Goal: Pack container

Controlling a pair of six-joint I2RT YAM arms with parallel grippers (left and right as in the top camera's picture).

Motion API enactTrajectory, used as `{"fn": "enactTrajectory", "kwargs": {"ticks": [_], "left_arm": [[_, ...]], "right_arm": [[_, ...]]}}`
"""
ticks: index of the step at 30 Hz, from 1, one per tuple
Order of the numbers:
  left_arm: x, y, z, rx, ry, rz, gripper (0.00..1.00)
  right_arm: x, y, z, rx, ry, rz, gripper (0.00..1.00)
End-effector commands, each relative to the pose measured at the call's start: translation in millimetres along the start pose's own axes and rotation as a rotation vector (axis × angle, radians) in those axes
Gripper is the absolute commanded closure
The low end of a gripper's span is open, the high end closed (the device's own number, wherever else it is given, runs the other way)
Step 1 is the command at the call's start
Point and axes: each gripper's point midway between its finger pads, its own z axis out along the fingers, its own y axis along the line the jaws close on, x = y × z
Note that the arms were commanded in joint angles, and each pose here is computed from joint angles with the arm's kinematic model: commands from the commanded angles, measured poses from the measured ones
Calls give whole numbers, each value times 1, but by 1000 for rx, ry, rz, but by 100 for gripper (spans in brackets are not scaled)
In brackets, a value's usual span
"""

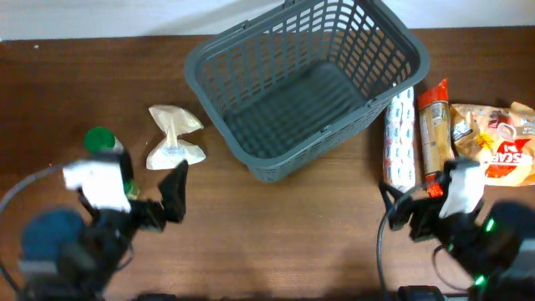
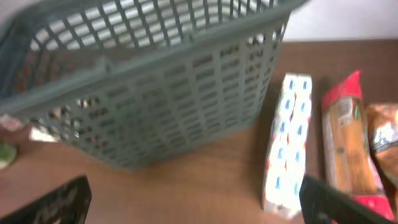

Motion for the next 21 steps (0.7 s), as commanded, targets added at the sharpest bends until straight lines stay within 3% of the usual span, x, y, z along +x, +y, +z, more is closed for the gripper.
{"fn": "enactTrajectory", "kwargs": {"ticks": [1, 5, 13, 14, 15, 16, 17, 18, 21], "left_arm": [[-33, -5, 7, 7, 84, 70, 1], [-53, -24, 10, 106, 184, 118, 1], [-75, -57, 2, 281, 185, 95, 1], [-75, -57, 2, 281, 184, 96, 1], [-75, -57, 2, 281, 184, 95, 1], [-74, -58, 2, 288, 187, 94, 28], [-73, -60, 1, 301, 193, 92, 79], [-71, -64, 1, 318, 203, 92, 98], [-58, -78, 1, 367, 259, 102, 98]], "right_arm": [[-46, 0, -9, 31, 112, -41, 1], [-84, -3, -20, 74, 235, -12, 1], [-132, 8, -3, -5, 258, 5, 1], [-135, 11, 2, -23, 253, 18, 4], [-139, 12, 5, -32, 246, 40, 14], [-142, 11, 10, -29, 240, 74, 25], [-144, 10, 15, -25, 236, 112, 36], [-147, 8, 20, -22, 234, 145, 46], [-154, 4, 36, -20, 225, 164, 66]]}}
